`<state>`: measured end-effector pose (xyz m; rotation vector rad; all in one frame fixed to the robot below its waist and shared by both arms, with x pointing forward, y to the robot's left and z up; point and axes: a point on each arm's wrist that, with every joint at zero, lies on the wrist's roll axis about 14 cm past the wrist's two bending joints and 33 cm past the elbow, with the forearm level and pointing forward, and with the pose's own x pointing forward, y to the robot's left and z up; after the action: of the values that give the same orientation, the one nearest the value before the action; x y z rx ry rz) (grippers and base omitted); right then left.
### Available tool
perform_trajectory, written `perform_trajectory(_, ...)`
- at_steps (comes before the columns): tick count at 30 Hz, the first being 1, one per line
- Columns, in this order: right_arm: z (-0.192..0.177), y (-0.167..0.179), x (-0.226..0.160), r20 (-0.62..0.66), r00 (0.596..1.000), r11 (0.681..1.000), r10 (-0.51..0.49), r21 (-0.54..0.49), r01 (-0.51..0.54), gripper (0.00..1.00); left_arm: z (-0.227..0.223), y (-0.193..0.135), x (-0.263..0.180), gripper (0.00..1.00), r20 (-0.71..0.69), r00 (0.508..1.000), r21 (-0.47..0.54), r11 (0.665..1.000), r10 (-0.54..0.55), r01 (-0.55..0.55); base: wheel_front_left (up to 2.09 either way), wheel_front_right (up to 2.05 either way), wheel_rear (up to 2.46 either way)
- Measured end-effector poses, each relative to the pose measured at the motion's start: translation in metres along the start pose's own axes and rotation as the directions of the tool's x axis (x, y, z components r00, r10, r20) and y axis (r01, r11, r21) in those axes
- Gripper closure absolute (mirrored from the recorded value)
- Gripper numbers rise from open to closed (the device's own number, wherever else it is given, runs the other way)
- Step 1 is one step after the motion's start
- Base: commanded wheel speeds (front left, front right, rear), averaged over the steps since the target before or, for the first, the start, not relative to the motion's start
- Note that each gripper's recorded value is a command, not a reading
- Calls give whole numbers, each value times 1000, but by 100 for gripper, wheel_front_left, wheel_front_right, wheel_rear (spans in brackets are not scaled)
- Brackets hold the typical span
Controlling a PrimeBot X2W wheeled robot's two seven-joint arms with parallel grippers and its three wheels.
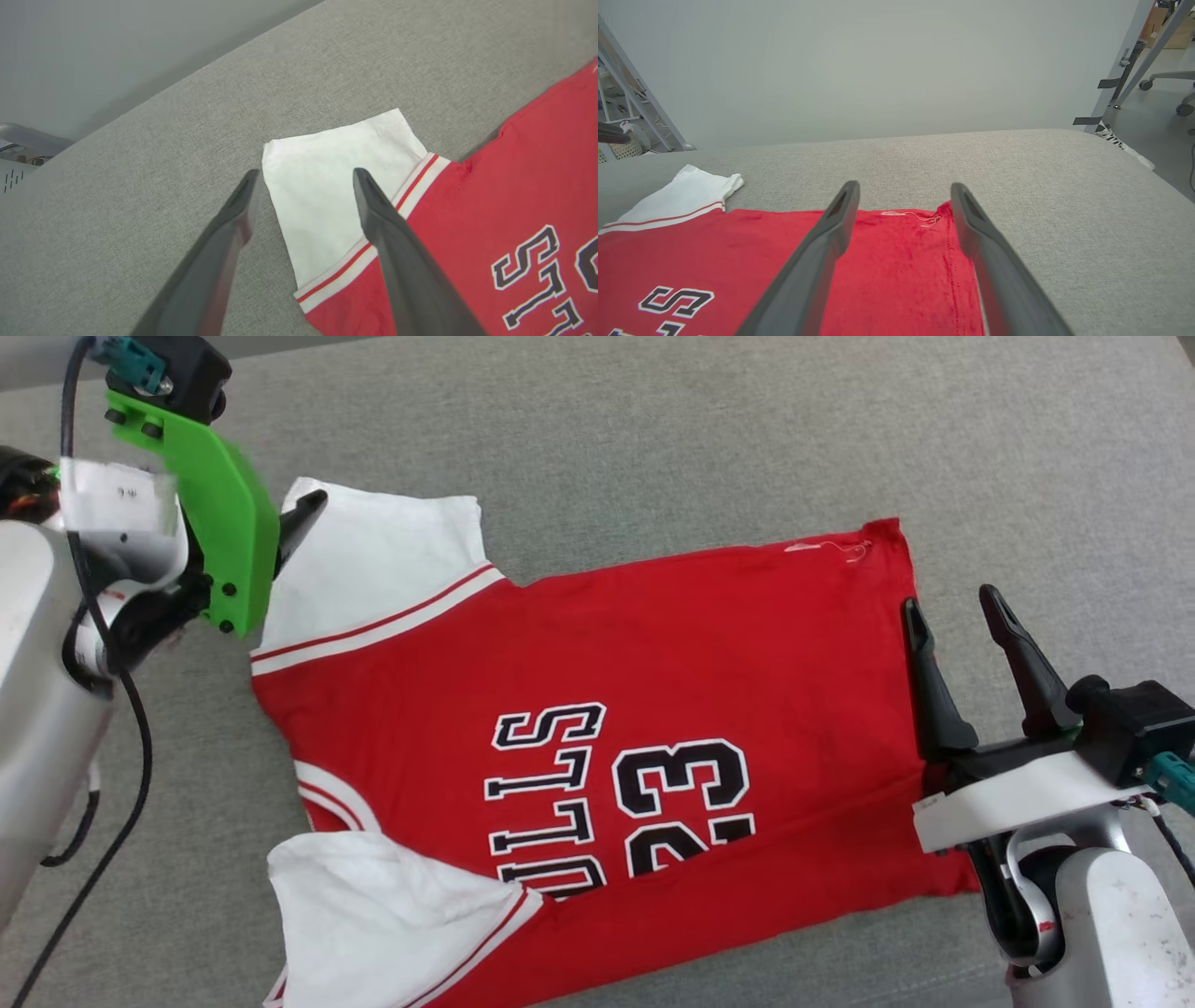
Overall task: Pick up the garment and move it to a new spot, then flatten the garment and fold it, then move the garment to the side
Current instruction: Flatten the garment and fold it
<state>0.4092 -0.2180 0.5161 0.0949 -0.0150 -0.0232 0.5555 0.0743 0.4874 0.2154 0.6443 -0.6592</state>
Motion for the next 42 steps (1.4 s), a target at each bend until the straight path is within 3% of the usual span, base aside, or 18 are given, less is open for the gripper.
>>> perform_trajectory(6, -17, -10, -1, -34, 999, 999, -33, -2, 33, 0, -21, 14, 37, 0, -156, 988, -24, 1000, -1, -3, 0, 0, 0)
perform_trajectory(22, -49, -18, -3, -104, 992, 997, -69, 19, 72, 0, -67, 45, 93, 0, -265, 963, -59, 995, 58, -76, 0, 0, 0)
perform_trajectory(23, -50, -18, -3, -105, 992, 997, -69, 20, 72, 0, -70, 46, 93, 64, -277, 960, -75, 994, 53, -77, 0, 0, 0)
perform_trajectory(24, -50, -18, -3, -106, 992, 997, -69, 20, 72, 0, -72, 46, 93, 100, -287, 957, -90, 993, 47, -75, 0, 0, 0)
perform_trajectory(33, -41, -18, -3, -89, 994, 998, -64, 15, 65, 0, -62, 39, 85, 100, -203, 979, -155, 986, 31, -63, 0, 0, 0)
perform_trajectory(42, -37, -32, -5, -213, 976, 995, -48, -96, 27, 0, -15, 8, 54, 100, -9, 1000, -76, 997, -14, 13, 0, 0, 0)
